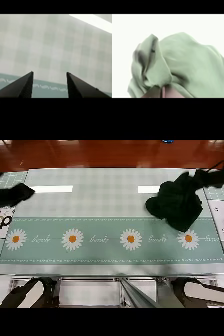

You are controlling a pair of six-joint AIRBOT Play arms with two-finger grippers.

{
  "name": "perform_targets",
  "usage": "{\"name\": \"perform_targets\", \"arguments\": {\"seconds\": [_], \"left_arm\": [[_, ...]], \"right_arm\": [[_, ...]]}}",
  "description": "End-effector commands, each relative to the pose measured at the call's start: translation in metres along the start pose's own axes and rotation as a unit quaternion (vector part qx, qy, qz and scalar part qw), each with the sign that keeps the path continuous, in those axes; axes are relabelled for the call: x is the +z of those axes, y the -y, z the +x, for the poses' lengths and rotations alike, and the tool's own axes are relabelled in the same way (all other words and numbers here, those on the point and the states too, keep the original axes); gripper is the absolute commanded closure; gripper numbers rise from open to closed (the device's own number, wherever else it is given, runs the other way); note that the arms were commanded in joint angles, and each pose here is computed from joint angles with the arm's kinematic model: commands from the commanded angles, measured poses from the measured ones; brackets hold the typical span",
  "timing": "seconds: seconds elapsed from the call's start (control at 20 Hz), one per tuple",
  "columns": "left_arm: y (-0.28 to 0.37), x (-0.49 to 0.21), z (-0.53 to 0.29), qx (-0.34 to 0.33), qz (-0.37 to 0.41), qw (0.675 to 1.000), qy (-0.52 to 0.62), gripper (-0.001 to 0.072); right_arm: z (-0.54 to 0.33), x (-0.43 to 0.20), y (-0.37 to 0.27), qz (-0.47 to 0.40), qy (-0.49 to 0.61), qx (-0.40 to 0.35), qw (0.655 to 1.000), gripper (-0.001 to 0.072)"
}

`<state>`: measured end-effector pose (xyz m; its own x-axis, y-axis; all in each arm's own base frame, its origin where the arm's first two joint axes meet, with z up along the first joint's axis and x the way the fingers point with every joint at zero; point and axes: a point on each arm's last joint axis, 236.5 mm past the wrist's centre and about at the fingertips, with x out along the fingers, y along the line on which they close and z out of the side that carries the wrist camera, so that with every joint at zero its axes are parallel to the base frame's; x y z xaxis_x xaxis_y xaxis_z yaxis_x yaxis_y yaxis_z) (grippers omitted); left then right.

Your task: Fold the shirts.

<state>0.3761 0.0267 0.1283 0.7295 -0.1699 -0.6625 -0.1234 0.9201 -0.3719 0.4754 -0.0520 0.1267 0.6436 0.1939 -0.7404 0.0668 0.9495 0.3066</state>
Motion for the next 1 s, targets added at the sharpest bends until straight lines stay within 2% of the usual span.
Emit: {"name": "perform_targets", "arguments": {"seconds": [0.0, 0.2, 0.4, 0.55, 0.95], "left_arm": [[0.011, 0.032, -0.053, 0.005, 0.020, 0.997, 0.079, 0.0198], [0.016, 0.002, -0.057, -0.002, 0.023, 0.998, 0.054, 0.0198], [0.024, -0.048, -0.029, -0.027, 0.016, 0.999, -0.009, 0.0198], [0.044, -0.074, -0.015, -0.065, 0.007, 0.997, -0.039, 0.0198], [0.072, -0.103, 0.004, -0.096, 0.039, 0.992, -0.067, 0.0198]], "right_arm": [[-0.130, 0.070, -0.090, -0.101, 0.147, 0.036, 0.983, 0.0691], [-0.251, 0.098, -0.174, -0.152, 0.272, 0.085, 0.946, 0.0691], [-0.301, 0.095, -0.229, -0.191, 0.318, 0.135, 0.919, 0.0691], [-0.293, 0.076, -0.264, -0.213, 0.293, 0.180, 0.915, 0.0691], [-0.225, -0.020, -0.380, -0.284, 0.144, 0.295, 0.901, 0.0691]]}}
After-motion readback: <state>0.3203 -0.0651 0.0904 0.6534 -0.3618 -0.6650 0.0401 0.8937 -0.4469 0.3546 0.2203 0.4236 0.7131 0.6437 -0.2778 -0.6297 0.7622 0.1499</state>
